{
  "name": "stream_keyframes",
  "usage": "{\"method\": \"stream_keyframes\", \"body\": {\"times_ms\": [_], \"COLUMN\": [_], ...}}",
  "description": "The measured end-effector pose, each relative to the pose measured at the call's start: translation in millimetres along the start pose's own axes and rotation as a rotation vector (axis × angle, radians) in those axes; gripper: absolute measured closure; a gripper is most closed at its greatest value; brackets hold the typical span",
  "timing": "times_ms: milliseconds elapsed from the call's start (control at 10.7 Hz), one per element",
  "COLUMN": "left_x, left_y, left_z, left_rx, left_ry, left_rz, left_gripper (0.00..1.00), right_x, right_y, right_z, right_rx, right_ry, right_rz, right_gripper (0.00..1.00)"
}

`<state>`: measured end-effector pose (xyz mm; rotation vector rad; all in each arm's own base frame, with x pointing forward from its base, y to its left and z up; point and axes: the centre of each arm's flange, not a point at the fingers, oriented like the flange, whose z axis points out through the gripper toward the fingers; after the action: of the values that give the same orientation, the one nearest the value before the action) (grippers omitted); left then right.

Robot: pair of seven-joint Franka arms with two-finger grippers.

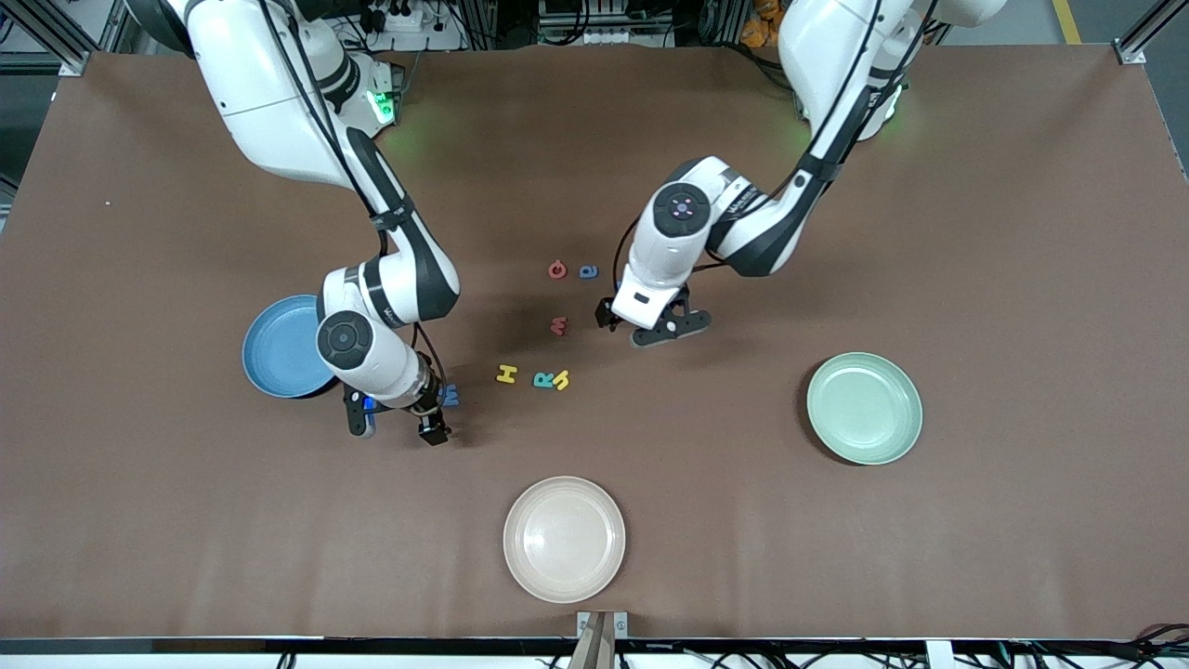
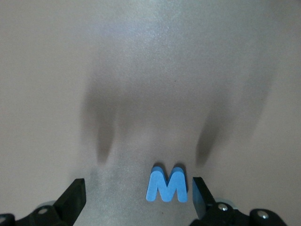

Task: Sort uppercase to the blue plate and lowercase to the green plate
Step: 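Lower the right gripper over the M while the left gripper lowers to m, then close the right gripper on the blue M while the left gripper grips m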

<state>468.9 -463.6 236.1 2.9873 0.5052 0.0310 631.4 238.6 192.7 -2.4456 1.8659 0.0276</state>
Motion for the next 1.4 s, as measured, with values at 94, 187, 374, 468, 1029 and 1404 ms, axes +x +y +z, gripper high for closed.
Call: {"method": "stream_keyframes", "body": {"times_ms": [94,187,374,468,1029,1404], "left_x": [-10,-19,-37,-47,-68,-84], "left_y": [4,8,12,14,12,-1], "left_z": [3,5,17,25,47,62], "left_rx": [0.007,0.015,0.041,0.045,0.055,0.054], "left_ry": [0.012,0.025,0.063,0.08,0.088,0.086], "left_rz": [-0.007,-0.006,0.015,0.034,0.096,0.141], "left_gripper": [0.0,0.0,0.0,0.0,0.0,0.0], "right_x": [-1,-3,-10,-12,-14,-15], "right_y": [1,2,6,7,7,5], "right_z": [4,10,24,28,28,22], "right_rx": [0.003,0.004,-0.006,-0.008,-0.008,0.001], "right_ry": [0.002,0.003,0.008,0.009,0.009,0.008], "right_rz": [0.002,0.0,-0.007,-0.01,-0.012,-0.011], "right_gripper": [0.0,0.0,0.0,0.0,0.01,0.35]}}
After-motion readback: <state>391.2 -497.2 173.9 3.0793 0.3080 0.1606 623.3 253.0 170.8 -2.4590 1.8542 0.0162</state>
